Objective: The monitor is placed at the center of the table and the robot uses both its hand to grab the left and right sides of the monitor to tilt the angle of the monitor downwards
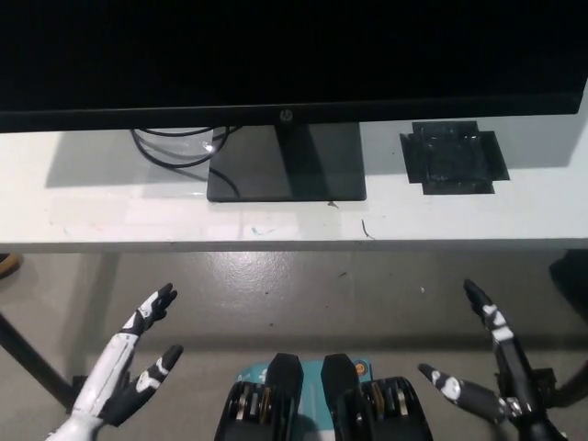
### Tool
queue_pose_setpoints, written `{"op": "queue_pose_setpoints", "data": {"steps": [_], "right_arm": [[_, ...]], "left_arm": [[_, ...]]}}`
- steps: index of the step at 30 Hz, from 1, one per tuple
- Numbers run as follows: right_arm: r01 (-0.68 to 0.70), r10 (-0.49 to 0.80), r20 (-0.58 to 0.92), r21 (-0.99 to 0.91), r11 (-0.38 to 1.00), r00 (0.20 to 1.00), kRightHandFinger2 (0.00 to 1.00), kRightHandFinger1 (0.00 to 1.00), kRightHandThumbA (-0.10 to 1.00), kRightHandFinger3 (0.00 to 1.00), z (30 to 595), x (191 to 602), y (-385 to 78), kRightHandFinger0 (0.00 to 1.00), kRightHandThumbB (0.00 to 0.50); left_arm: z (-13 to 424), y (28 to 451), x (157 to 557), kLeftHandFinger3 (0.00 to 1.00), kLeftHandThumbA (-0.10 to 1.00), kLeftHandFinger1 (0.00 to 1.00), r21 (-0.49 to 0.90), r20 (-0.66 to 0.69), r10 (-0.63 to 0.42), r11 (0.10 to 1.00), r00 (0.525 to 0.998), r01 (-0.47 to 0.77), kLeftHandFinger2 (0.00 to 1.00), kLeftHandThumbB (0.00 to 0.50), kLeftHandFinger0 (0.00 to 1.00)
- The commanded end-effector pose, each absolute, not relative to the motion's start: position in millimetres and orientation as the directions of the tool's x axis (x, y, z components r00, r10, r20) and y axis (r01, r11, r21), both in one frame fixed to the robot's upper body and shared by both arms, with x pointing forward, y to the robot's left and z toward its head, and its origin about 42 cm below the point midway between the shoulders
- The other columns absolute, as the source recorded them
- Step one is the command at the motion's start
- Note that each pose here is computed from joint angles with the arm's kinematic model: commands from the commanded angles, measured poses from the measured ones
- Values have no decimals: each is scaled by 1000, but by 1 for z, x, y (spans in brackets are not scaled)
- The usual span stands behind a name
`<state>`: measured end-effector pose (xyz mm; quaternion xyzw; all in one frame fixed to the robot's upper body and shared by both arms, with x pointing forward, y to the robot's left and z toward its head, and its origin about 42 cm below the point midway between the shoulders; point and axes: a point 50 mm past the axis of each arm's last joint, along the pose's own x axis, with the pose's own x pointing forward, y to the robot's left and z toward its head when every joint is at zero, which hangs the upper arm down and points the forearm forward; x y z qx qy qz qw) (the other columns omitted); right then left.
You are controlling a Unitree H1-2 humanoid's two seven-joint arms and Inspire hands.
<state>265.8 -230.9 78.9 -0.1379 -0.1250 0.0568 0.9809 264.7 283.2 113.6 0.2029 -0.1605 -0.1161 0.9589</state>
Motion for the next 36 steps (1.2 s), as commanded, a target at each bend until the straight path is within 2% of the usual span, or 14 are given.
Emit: {"op": "queue_pose_setpoints", "data": {"steps": [1,4,5,7,10,11,12,14,17,19,23,26,35,36], "right_arm": [[-42,168,430,-288,957,887,1000,1000,856,1000,120,239,-230,1000,328],[-42,169,432,-289,957,886,1000,1000,858,1000,121,238,-230,1000,327],[5,168,531,-309,951,831,1000,1000,900,1000,148,232,-230,1000,331],[79,144,626,-314,946,766,1000,1000,951,1000,175,232,-236,1000,361],[90,143,640,-317,944,755,1000,1000,952,1000,178,232,-237,1000,363],[122,157,696,-333,935,700,1000,1000,981,1000,209,243,-260,1000,405],[123,156,697,-333,935,700,1000,1000,981,1000,209,243,-260,1000,406],[154,166,709,-364,918,685,1000,1000,935,1000,229,263,-283,1000,416],[170,162,694,-384,908,701,1000,1000,957,1000,243,286,-296,1000,445],[167,166,677,-399,902,717,1000,1000,1000,1000,255,310,-308,1000,432],[163,168,673,-400,902,720,1000,1000,1000,1000,257,314,-310,1000,432],[132,160,635,-387,913,756,1000,1000,1000,1000,289,367,-327,1000,468],[77,185,573,-402,912,798,1000,1000,1000,1000,302,401,-335,1000,500],[73,196,526,-447,892,828,1000,1000,1000,1000,308,426,-341,1000,500]], "left_arm": [[165,287,236,1000,904,1000,497,373,-421,843,827,205,1000,339,1000],[166,287,235,1000,905,1000,497,370,-421,843,828,207,1000,340,1000],[191,289,226,1000,920,1000,505,443,-447,840,777,196,1000,378,1000],[215,293,222,1000,912,1000,517,533,-442,845,722,136,1000,368,1000],[219,293,221,1000,911,1000,518,545,-438,846,715,124,1000,368,1000],[248,312,224,1000,947,1000,485,654,-342,874,675,-27,1000,435,1000],[248,312,224,1000,947,1000,485,654,-342,874,675,-27,1000,436,1000],[271,331,233,1000,1000,1000,501,686,-255,845,681,-188,1000,500,1000],[283,356,249,1000,1000,1000,498,689,-228,839,688,-221,1000,470,1000],[289,389,272,1000,968,1000,475,694,-188,845,695,-245,1000,499,1000],[289,394,275,1000,963,1000,470,697,-185,847,693,-247,1000,500,1000],[321,439,295,1000,980,1000,514,688,-112,773,717,-371,1000,463,1000],[345,456,311,1000,984,1000,559,626,-94,746,774,-362,1000,456,1000],[358,467,327,1000,978,1000,603,598,-102,711,795,-362,1000,428,1000]]}}
